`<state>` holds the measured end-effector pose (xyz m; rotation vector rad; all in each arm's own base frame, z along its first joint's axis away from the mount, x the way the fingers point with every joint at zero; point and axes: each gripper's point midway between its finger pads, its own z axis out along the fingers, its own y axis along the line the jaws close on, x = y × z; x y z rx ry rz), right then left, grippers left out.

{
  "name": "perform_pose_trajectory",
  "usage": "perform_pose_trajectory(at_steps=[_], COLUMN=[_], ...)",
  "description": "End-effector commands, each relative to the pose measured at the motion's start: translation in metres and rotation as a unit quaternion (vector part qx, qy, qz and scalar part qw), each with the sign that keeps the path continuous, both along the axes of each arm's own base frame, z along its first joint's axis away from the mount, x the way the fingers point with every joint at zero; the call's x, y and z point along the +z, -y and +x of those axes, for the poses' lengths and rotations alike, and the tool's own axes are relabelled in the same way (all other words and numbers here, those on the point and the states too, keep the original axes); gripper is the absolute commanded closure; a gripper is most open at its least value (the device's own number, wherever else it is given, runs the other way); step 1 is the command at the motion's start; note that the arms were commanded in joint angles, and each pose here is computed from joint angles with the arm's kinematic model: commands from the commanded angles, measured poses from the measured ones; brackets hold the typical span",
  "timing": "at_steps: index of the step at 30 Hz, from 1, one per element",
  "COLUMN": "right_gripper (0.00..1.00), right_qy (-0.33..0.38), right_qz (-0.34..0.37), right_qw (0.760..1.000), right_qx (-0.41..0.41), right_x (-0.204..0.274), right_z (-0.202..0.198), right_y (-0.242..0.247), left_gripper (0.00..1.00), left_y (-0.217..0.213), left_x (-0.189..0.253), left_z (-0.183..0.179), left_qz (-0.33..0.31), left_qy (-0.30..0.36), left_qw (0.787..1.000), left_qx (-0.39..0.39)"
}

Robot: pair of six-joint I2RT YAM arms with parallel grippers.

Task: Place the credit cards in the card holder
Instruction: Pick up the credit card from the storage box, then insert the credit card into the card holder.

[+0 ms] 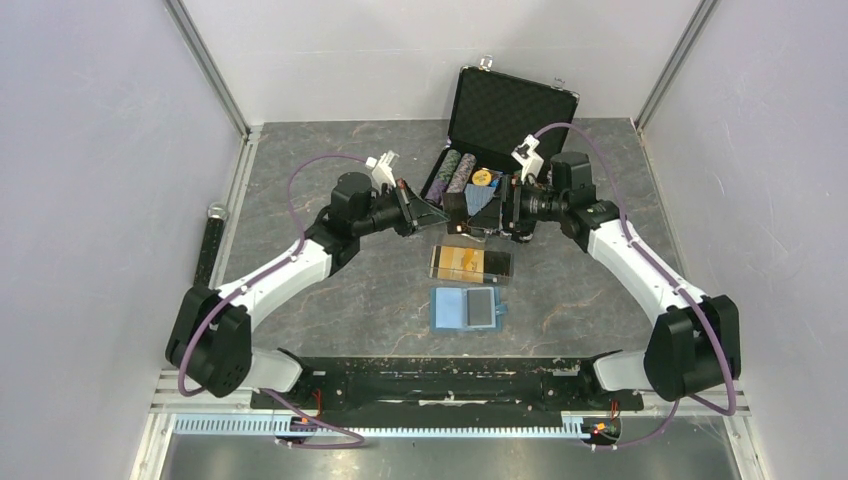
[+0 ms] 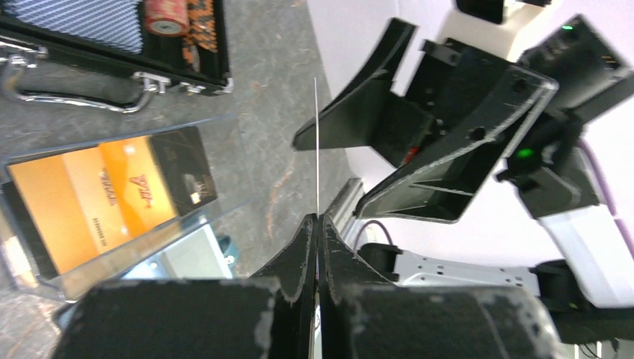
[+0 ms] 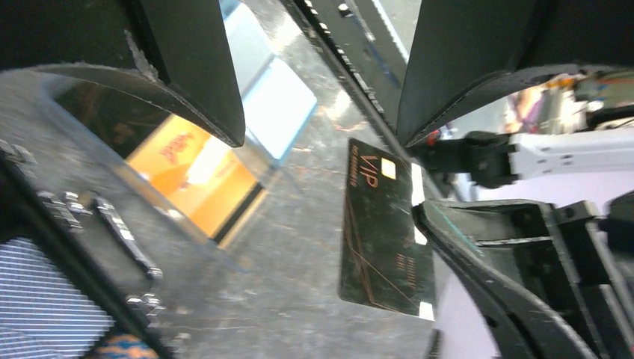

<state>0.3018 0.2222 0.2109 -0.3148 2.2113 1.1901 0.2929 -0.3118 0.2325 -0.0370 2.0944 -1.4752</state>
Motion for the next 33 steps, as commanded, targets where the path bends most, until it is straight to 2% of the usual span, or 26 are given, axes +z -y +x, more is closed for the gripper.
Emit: perform_pose_trajectory(at_steps=[1, 3, 6, 9, 13, 16, 21, 23, 28, 33], right_gripper=[0.26, 0.29, 0.39, 0.57, 0.75, 0.98, 1.0, 1.0, 1.0, 1.0], right_qy=[0.016, 0.013, 0.007, 0.007, 0.005, 0.01, -0.006, -0.017, -0.04, -0.079], right_qz=[0.117, 0.147, 0.177, 0.205, 0.225, 0.234, 0.214, 0.182, 0.093, 0.045], right_qw=[0.991, 0.987, 0.981, 0.975, 0.97, 0.967, 0.973, 0.98, 0.994, 0.996], right_qx=[0.061, 0.068, 0.076, 0.083, 0.091, 0.098, 0.09, 0.075, 0.035, 0.007], right_x=[0.04, 0.047, 0.053, 0.061, 0.066, 0.069, 0.051, 0.033, -0.014, -0.056], right_z=[-0.012, -0.014, -0.017, -0.021, -0.026, -0.029, -0.031, -0.03, -0.034, -0.054], right_y=[-0.023, -0.027, -0.03, -0.032, -0.033, -0.033, -0.031, -0.028, -0.012, 0.003], left_gripper=[0.98, 0.98, 0.98, 0.98, 0.98, 0.92, 0.71, 0.67, 0.66, 0.66], left_y=[0.004, 0.004, 0.004, 0.003, 0.004, 0.005, 0.002, 0.0, -0.009, -0.014], left_x=[0.056, 0.06, 0.059, 0.056, 0.052, 0.047, 0.029, 0.017, -0.027, -0.064], left_z=[-0.017, -0.021, -0.025, -0.028, -0.03, -0.03, -0.031, -0.033, -0.043, -0.062], left_qz=[-0.077, -0.083, -0.088, -0.091, -0.089, -0.085, -0.069, -0.061, -0.024, 0.025], left_qy=[0.042, 0.044, 0.041, 0.035, 0.03, 0.024, 0.003, -0.012, -0.068, -0.105], left_qw=[0.996, 0.995, 0.994, 0.994, 0.994, 0.994, 0.996, 0.997, 0.997, 0.994], left_qx=[-0.034, -0.042, -0.046, -0.049, -0.053, -0.057, -0.048, -0.042, -0.025, -0.027])
